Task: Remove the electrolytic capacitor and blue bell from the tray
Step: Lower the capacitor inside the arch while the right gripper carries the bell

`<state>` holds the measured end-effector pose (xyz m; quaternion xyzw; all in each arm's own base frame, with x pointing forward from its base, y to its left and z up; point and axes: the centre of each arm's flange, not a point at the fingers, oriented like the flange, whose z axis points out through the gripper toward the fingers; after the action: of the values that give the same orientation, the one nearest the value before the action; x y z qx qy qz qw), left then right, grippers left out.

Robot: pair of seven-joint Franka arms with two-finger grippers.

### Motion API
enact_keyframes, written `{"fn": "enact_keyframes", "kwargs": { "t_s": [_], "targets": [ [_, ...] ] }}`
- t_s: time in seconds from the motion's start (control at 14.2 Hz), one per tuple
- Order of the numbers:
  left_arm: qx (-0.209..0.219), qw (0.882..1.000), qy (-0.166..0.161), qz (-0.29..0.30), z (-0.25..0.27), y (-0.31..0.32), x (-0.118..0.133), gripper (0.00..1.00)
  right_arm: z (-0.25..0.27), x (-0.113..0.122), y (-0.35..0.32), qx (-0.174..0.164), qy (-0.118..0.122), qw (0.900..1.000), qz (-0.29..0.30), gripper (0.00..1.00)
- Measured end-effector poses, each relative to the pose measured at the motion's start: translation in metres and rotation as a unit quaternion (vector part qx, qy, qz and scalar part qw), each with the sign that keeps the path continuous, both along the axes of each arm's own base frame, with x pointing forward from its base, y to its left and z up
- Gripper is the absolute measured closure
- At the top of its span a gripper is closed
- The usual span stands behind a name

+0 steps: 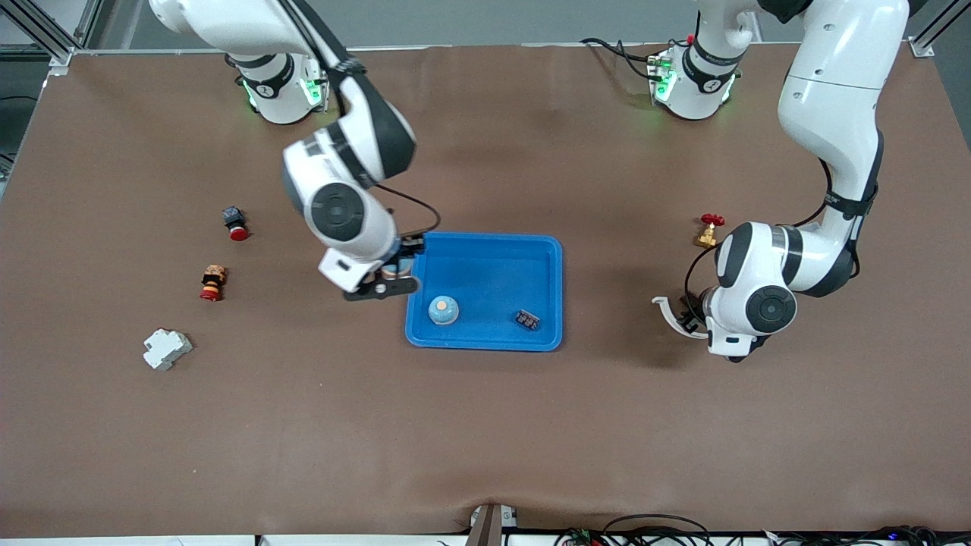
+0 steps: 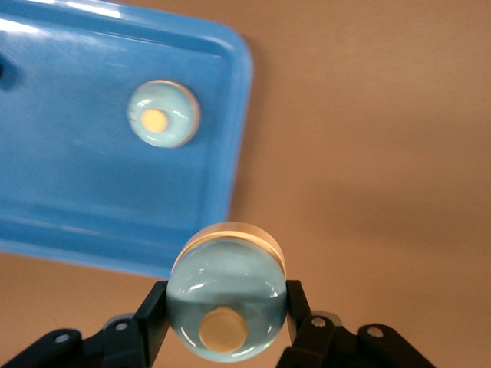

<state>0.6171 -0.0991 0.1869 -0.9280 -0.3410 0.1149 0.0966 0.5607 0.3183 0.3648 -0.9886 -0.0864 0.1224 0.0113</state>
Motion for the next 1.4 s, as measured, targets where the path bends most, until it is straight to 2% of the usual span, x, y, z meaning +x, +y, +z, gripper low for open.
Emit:
{"fn": "enact_keyframes", "kwargs": {
  "t_s": [0.07, 0.28, 0.63, 0.91, 1.12, 1.4],
  "targets": [
    [0.0, 1.0, -0.002, 0.0, 0.002, 0.0, 0.002, 0.01, 0.013, 0.006, -0.025, 0.007, 0.005, 1.0, 0.015, 0.35],
    [0.002, 1.0, -0.001, 0.003, 0.01, 0.0, 0.007, 0.0, 0.041, 0.018, -0.105, 0.032, 0.003, 0.997, 0.073, 0.35],
    [0.008, 1.0, 0.012, 0.005, 0.052, -0.004, 0.027, 0.0, 0.038, 0.014, -0.203, 0.021, 0.002, 0.99, 0.138, 0.35],
    [0.004, 1.0, -0.011, 0.005, 0.088, -0.035, 0.042, 0.0, -0.007, 0.015, -0.266, 0.038, -0.033, 0.984, 0.173, 0.35],
    [0.012, 0.999, -0.028, 0.013, 0.099, -0.088, 0.035, 0.0, -0.052, 0.003, -0.305, 0.04, -0.072, 0.978, 0.192, 0.35],
    [0.015, 0.998, -0.058, 0.023, 0.105, -0.159, 0.019, 0.0, -0.087, -0.004, -0.322, 0.037, -0.082, 0.977, 0.192, 0.35]
  ]
}}
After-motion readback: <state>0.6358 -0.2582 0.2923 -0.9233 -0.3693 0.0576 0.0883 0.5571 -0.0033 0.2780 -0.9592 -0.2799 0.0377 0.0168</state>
